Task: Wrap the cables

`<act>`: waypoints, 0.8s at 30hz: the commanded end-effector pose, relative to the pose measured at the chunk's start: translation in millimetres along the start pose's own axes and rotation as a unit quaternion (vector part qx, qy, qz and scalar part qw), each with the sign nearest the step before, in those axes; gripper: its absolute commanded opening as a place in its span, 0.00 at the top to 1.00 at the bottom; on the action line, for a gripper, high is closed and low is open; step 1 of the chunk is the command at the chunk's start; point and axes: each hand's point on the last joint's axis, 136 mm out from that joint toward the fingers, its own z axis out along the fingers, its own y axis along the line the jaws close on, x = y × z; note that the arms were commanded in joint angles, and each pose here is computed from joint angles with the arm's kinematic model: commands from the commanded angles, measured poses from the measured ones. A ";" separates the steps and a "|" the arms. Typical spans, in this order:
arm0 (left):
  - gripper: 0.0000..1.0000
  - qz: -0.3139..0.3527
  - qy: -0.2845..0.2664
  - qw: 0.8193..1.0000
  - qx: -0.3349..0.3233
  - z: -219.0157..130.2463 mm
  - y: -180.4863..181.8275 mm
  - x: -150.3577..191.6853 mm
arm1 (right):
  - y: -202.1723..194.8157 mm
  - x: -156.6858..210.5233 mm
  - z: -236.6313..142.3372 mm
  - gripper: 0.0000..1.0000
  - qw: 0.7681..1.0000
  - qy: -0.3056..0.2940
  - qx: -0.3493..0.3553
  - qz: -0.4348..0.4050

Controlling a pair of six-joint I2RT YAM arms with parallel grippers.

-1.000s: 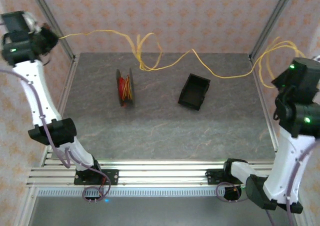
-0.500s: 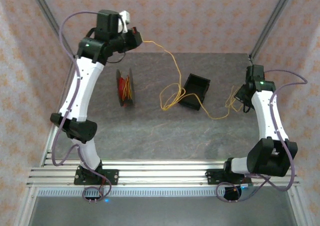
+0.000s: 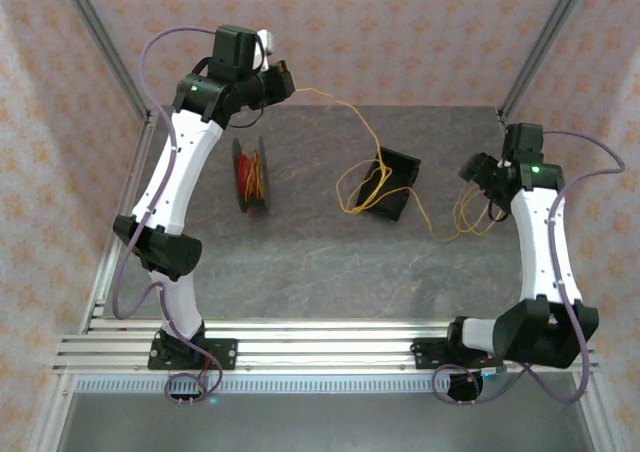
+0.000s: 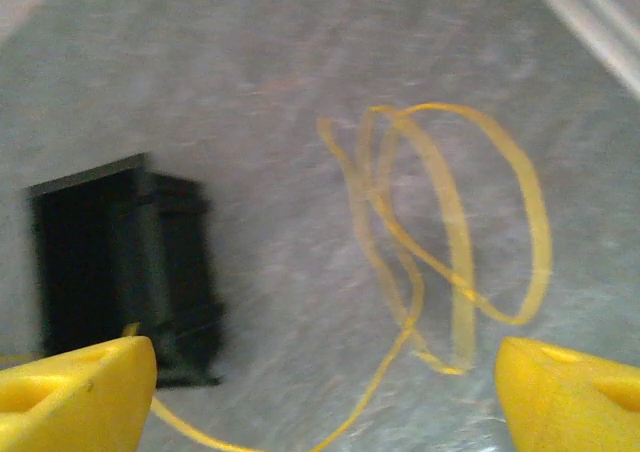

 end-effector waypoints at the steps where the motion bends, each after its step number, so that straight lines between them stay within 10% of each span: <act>1: 1.00 -0.001 -0.028 0.999 0.019 -13.6 -14.8 -13.0 | 55.6 14.0 -15.0 0.16 0.986 0.051 -0.160 -0.012; 5: 1.00 -0.001 -0.028 0.999 0.019 -11.6 -15.0 -12.5 | 81.6 42.2 -7.0 0.24 0.970 0.095 -0.212 -0.070; 19: 1.00 -0.001 -0.020 1.000 0.011 -8.1 -10.8 -8.7 | 78.1 97.2 90.7 0.38 0.955 0.186 -0.077 -0.219; 24: 1.00 0.000 -0.026 1.000 0.009 -12.6 -11.8 -11.5 | 75.2 109.8 109.2 0.57 0.945 0.208 -0.031 -0.251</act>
